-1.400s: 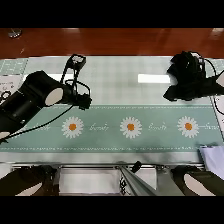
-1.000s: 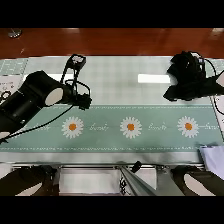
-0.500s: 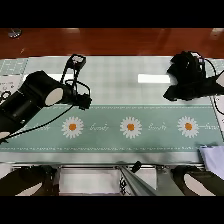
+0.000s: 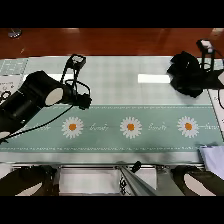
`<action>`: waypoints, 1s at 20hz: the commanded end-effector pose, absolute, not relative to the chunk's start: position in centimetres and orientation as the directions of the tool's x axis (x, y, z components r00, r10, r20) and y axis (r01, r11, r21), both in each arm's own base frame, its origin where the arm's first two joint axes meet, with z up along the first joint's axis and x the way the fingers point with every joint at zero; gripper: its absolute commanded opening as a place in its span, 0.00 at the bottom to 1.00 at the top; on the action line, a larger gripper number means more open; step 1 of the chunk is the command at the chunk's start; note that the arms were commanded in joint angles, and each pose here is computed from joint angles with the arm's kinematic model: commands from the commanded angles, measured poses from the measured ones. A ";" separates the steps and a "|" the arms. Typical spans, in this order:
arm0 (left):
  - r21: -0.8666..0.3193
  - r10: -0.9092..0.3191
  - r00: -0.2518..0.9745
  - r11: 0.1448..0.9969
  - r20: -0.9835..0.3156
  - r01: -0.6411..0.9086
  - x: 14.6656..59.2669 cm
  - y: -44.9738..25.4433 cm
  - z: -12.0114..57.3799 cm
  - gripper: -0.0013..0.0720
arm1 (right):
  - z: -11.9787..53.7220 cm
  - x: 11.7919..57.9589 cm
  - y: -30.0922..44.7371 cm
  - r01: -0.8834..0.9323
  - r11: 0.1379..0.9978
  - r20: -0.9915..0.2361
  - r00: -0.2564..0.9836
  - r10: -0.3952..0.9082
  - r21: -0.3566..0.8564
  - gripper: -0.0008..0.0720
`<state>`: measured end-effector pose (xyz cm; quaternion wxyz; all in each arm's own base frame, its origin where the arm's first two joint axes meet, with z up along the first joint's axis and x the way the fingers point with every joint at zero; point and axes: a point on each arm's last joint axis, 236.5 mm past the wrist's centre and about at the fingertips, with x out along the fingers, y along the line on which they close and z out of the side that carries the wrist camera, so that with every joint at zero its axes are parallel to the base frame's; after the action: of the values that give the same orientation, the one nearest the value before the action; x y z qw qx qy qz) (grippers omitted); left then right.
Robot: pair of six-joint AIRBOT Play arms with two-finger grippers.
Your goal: Fold the shirts.
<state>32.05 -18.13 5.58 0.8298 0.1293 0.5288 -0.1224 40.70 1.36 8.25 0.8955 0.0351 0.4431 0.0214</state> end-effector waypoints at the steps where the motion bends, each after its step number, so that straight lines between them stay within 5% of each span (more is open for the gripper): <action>1: 0.074 -0.092 0.459 0.941 -0.883 0.331 33.6 -18.4 6.0 0.84 | 12.9 44.8 -8.7 0.239 0.966 -0.647 0.722 -0.244 -0.098 0.64; 5: 0.071 -0.074 0.474 0.957 -0.877 0.281 35.0 -16.7 6.0 0.84 | 9.4 46.6 -16.5 0.409 0.909 -0.751 0.626 -0.211 0.085 0.82; 10: 0.064 -0.073 0.476 0.962 -0.876 0.266 35.4 -16.3 5.9 0.83 | 0.5 46.4 -18.3 0.514 0.777 -0.864 0.498 0.076 0.364 0.84; 20: 0.022 -0.103 0.450 0.964 -0.887 0.266 34.9 -17.1 5.5 0.83 | -5.8 49.6 -16.6 0.489 0.799 -0.874 0.478 0.091 0.351 0.84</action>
<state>35.05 -16.87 5.56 0.8489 0.0850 0.5107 -0.1061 48.91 -17.59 -4.09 0.8101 0.2983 0.4875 -0.1309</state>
